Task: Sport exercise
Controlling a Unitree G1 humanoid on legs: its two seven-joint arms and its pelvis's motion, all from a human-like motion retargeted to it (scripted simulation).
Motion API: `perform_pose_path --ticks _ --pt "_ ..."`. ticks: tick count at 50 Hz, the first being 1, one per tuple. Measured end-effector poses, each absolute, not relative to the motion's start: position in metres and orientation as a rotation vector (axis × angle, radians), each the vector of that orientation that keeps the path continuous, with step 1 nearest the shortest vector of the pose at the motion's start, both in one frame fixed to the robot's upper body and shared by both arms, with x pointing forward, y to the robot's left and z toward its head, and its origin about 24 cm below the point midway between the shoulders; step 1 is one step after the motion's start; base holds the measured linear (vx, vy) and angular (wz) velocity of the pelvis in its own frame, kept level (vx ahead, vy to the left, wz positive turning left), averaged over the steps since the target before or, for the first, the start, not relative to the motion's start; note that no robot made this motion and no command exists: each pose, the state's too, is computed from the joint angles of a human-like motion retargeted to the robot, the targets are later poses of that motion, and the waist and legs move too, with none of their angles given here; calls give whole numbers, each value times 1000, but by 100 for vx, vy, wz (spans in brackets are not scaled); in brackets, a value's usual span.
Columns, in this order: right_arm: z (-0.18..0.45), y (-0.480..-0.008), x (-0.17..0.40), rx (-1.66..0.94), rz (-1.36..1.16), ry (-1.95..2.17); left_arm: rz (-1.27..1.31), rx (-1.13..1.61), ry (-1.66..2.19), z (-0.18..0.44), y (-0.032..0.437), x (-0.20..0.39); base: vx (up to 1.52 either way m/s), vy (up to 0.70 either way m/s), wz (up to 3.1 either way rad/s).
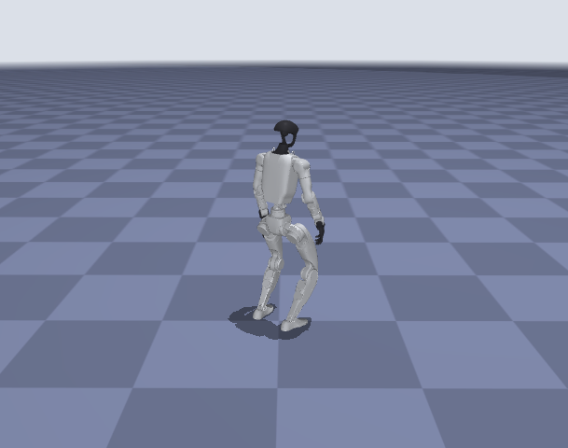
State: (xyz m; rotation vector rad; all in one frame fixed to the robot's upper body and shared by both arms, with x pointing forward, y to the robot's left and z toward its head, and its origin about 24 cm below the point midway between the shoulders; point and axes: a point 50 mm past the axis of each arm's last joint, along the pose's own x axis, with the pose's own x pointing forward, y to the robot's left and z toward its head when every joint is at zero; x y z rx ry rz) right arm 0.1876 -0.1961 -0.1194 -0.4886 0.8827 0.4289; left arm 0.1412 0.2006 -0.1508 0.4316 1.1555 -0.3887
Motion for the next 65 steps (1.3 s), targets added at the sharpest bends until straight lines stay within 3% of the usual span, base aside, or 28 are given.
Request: perform_pose_path --ticks 6,17,26,32,41,49,55,65 --pt "-79 -214 231 -547 319 660 -329 512 907 -119 198 206 -3 -7 20" --pt "-75 -270 210 -592 66 671 -167 410 782 -108 214 200 2 -5 6" --pt "-73 -249 212 -511 142 626 -96 332 631 -85 220 206 -2 -3 -29" --pt "-70 -235 223 -562 212 602 -138 466 538 -65 222 226 -2 -2 -18" --pt "-86 -243 179 -470 137 664 -106 355 802 -112 224 167 1 -3 14" --pt "-58 -243 215 -546 138 518 -96 418 931 -127 241 142 -13 0 -8" --pt "5 -242 286 -595 -27 250 -26 484 550 -69 228 232 -20 -2 14" --pt "-6 -273 243 -498 -149 292 -39 314 195 7 217 254 -12 0 36"
